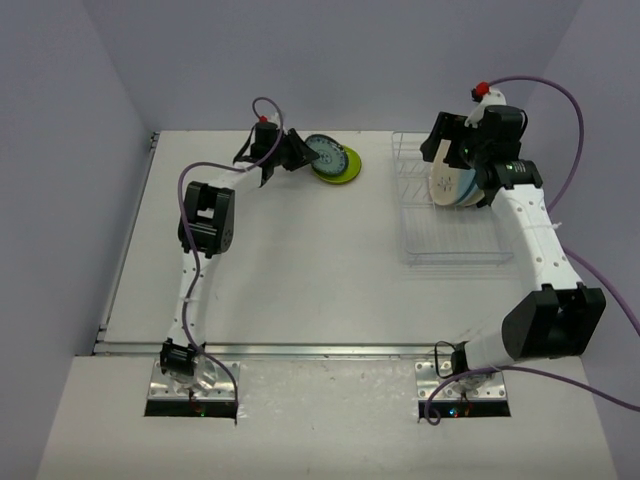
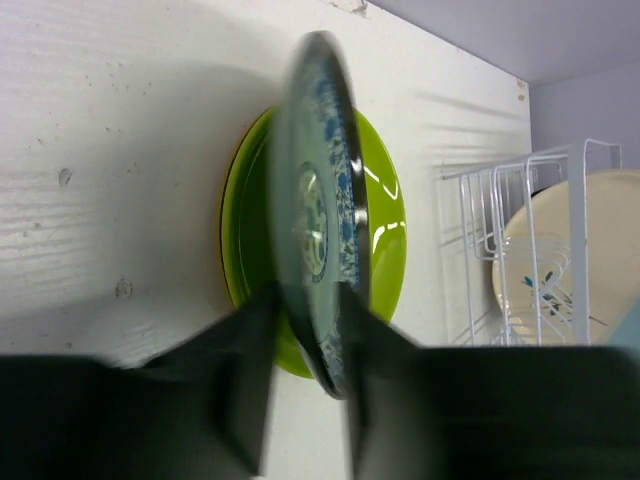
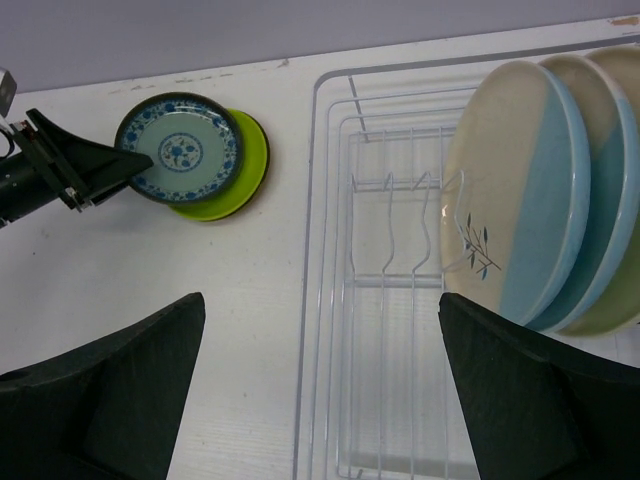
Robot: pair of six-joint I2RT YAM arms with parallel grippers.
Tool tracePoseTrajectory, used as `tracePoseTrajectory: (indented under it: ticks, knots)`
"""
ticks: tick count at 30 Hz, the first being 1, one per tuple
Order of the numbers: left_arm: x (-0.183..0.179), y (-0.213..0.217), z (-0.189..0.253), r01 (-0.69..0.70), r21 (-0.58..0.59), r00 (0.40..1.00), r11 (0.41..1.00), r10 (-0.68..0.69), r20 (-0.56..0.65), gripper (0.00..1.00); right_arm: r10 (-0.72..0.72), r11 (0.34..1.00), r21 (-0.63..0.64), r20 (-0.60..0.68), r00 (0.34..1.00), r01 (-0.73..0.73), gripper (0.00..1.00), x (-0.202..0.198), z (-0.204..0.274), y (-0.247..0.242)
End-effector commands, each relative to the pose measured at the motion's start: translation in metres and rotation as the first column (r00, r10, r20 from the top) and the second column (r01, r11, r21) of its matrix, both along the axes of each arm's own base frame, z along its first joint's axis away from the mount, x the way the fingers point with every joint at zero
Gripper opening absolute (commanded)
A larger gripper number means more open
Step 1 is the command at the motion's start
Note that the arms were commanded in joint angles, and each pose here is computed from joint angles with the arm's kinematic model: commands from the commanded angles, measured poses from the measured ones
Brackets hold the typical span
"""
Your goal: Unload the plates from the dish rack
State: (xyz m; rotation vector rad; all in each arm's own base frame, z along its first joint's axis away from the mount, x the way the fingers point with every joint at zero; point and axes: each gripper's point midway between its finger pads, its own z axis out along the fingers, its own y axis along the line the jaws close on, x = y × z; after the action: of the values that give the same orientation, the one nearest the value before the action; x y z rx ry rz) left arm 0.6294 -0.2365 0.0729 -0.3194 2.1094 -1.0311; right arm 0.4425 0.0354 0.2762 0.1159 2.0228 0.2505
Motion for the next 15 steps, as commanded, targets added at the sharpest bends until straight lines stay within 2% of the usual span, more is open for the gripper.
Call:
tracePoseTrajectory:
  ticks: [1,4,8,12,13,15]
  knots:
    - [0.006,-0.017,0.043,0.046,0.022,0.99,0.999,-0.048,0.13,0.43,-0.022,0.999,-0.047,0.061,0.998,0.024,0.99,-0.002,0.018,-0.008]
    - [-0.001,-0.02,0.049,0.063,0.078,0.986,0.995,-0.074,0.147,0.57,-0.05,0.995,-0.086,0.064,0.997,0.056,0.99,-0.002,0.018,-0.017]
    - [-0.011,-0.02,0.068,0.065,0.178,0.973,0.982,-0.101,0.206,0.65,-0.142,0.976,-0.16,0.063,0.988,0.151,0.99,-0.003,0.017,-0.039]
    - [-0.021,-0.012,0.097,-0.022,0.343,0.953,0.939,-0.084,0.291,0.76,-0.196,0.946,-0.253,0.05,0.979,0.202,0.98,-0.003,0.011,-0.057]
    - [-0.029,-0.01,0.091,-0.023,0.382,0.96,0.924,-0.086,0.267,0.83,-0.201,0.938,-0.279,0.05,0.978,0.207,0.98,-0.003,0.011,-0.061]
    - [-0.035,-0.003,0.105,-0.067,0.473,0.951,0.879,-0.087,0.297,0.85,-0.224,0.917,-0.33,0.035,0.974,0.223,0.95,-0.001,0.008,-0.07]
